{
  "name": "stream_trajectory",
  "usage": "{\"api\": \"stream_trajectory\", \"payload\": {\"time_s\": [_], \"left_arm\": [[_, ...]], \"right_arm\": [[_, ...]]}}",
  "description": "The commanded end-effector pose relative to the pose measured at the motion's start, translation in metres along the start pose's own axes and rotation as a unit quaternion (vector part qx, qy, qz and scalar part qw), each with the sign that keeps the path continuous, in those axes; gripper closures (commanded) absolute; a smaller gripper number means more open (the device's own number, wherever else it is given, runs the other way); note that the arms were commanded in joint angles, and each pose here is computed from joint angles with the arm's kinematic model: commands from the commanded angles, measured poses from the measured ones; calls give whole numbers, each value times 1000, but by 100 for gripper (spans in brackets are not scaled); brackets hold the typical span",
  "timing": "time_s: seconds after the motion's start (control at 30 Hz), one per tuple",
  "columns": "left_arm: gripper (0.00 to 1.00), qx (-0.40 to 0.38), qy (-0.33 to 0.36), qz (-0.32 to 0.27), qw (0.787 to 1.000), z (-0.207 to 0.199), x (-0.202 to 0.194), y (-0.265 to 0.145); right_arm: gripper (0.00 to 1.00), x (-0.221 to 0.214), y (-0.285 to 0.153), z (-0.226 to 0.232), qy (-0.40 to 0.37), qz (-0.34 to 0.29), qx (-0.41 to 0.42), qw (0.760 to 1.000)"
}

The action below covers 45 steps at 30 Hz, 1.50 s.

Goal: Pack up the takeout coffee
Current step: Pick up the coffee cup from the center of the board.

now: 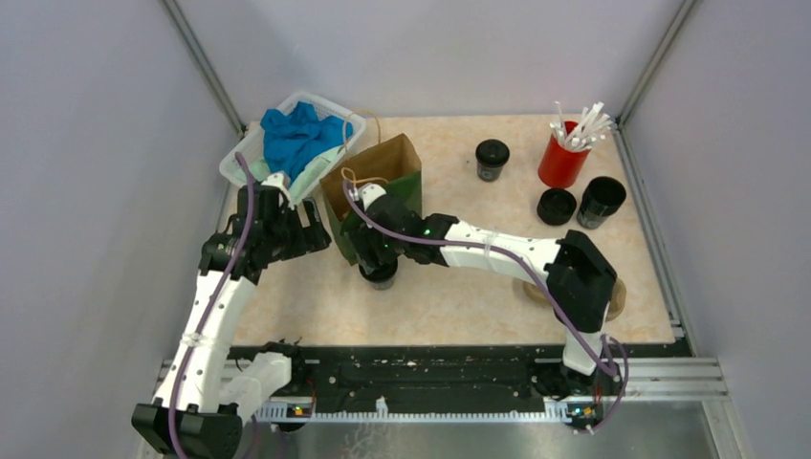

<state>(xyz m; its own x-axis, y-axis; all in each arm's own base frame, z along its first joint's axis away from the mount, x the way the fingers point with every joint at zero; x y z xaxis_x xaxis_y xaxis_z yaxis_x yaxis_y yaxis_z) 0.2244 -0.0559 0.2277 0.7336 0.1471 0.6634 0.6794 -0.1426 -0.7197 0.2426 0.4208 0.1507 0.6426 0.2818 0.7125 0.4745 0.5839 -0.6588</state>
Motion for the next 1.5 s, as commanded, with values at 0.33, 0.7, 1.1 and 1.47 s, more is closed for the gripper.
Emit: {"api": "stream_trajectory", "payload": {"time_s": [0.33, 0.7, 1.1, 1.47], "left_arm": [[6, 24, 37, -20, 999, 2, 7, -1], [6, 26, 31, -20, 999, 1, 7, 2], [9, -6, 29, -39, 999, -15, 32, 3], [9, -5, 31, -34, 999, -13, 27, 5]], "right_arm": [[12, 5, -10, 22, -57, 9, -15, 998], [7, 2, -36, 15, -41, 2, -17, 999], [7, 5, -65, 35, -49, -49, 87, 994], [15, -4, -36, 33, -83, -25, 43, 995]]}}
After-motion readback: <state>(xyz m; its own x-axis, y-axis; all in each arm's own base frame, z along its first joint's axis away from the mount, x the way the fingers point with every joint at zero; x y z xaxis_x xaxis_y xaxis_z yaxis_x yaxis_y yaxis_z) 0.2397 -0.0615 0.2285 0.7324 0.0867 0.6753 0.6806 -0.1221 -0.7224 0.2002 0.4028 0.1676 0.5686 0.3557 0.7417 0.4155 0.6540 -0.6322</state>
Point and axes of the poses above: each gripper's point midway between its finger pads, its own y axis out along the fingers, its own z axis along the line the jaws close on, x = y × z, the point moved 2 cm from there along -y, back along the fingers, and after that the axes turned 8 degrees about y, right-handed, at the moved point
